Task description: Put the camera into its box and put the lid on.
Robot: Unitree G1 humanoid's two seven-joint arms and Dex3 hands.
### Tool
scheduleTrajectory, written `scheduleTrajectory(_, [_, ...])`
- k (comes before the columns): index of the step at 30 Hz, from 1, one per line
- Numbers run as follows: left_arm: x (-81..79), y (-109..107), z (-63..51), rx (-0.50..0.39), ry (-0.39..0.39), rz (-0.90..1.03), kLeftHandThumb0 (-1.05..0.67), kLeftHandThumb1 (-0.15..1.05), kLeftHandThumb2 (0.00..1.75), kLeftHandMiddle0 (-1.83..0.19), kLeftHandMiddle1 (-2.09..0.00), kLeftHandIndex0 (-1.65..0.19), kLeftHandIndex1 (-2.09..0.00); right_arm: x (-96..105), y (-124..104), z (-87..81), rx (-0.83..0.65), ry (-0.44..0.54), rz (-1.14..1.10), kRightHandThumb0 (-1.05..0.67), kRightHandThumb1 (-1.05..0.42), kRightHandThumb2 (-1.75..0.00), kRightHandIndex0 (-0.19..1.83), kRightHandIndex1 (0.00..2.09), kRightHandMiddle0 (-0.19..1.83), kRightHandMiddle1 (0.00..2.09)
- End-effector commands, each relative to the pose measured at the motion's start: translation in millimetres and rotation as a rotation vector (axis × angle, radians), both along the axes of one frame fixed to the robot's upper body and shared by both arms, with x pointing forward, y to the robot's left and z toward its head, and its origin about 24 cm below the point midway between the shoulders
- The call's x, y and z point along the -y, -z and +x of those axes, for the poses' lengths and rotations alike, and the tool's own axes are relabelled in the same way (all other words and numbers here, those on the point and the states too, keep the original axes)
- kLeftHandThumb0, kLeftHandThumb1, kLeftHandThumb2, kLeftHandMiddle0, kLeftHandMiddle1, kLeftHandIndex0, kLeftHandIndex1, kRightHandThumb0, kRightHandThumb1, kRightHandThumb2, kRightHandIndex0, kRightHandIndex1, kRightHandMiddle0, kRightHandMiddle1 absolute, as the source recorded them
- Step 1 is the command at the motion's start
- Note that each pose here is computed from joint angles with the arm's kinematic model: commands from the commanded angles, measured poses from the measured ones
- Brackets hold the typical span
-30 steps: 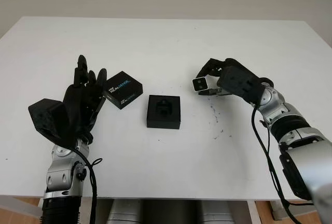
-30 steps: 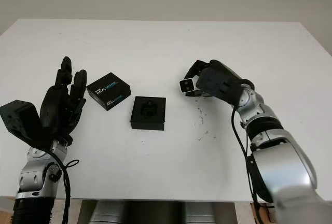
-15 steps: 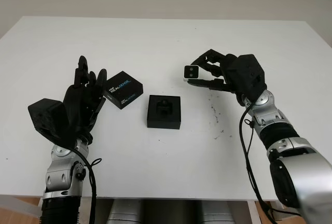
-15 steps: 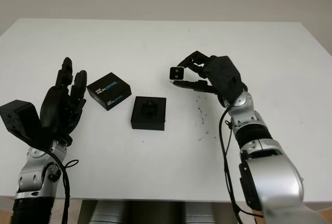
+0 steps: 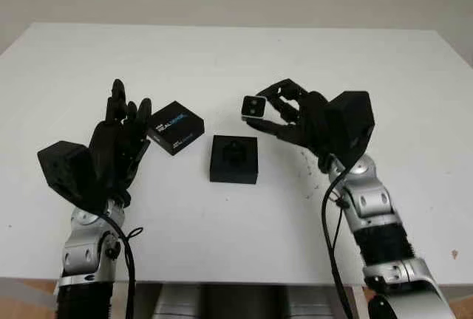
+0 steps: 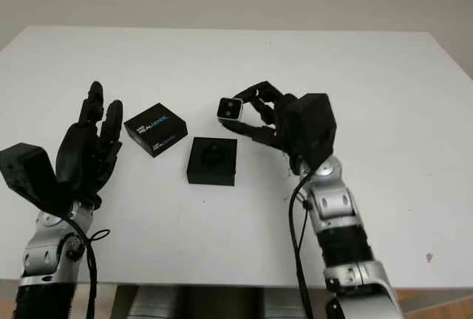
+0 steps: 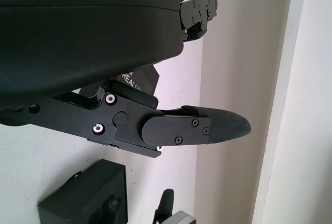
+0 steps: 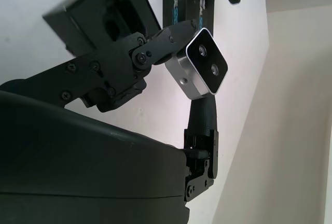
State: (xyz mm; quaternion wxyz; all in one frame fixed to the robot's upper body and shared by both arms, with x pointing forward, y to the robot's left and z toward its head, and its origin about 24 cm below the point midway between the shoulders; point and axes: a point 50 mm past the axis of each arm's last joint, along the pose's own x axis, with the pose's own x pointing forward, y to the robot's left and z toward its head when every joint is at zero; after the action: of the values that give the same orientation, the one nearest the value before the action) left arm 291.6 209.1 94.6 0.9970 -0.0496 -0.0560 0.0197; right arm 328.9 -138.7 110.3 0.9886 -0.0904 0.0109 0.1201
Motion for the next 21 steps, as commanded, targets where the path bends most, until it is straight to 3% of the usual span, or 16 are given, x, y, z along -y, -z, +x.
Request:
scheduleTrajectory(1, [-0.7, -3, -2.1, 0.019, -0.003, 0.0, -0.68, 1.05, 0.4, 0.19, -0.03, 0.19, 0.0, -4, -5, -7.9, 0.011, -0.009, 0.018, -0.34, -0.97, -0.06, 0.22, 0.03, 0.21, 1.74])
scheduleTrajectory(10, [1.1, -2, -2.4, 0.013, -0.007, -0.002, -0.68, 1.05, 0.41, 0.19, -0.04, 0.19, -0.01, -7, 3, -23.5, -0.066, -0.056, 0.045, -0.33, -0.98, -0.06, 0.2, 0.03, 0.18, 1.78])
scheduleTrajectory(21, [-1.1, -2, -2.9, 0.014, -0.009, -0.006, -0.68, 1.05, 0.4, 0.19, -0.03, 0.19, -0.01, -6, 15, -16.4, -0.122, -0.062, -0.013, -0.33, -0.98, -0.05, 0.2, 0.04, 0.18, 1.78])
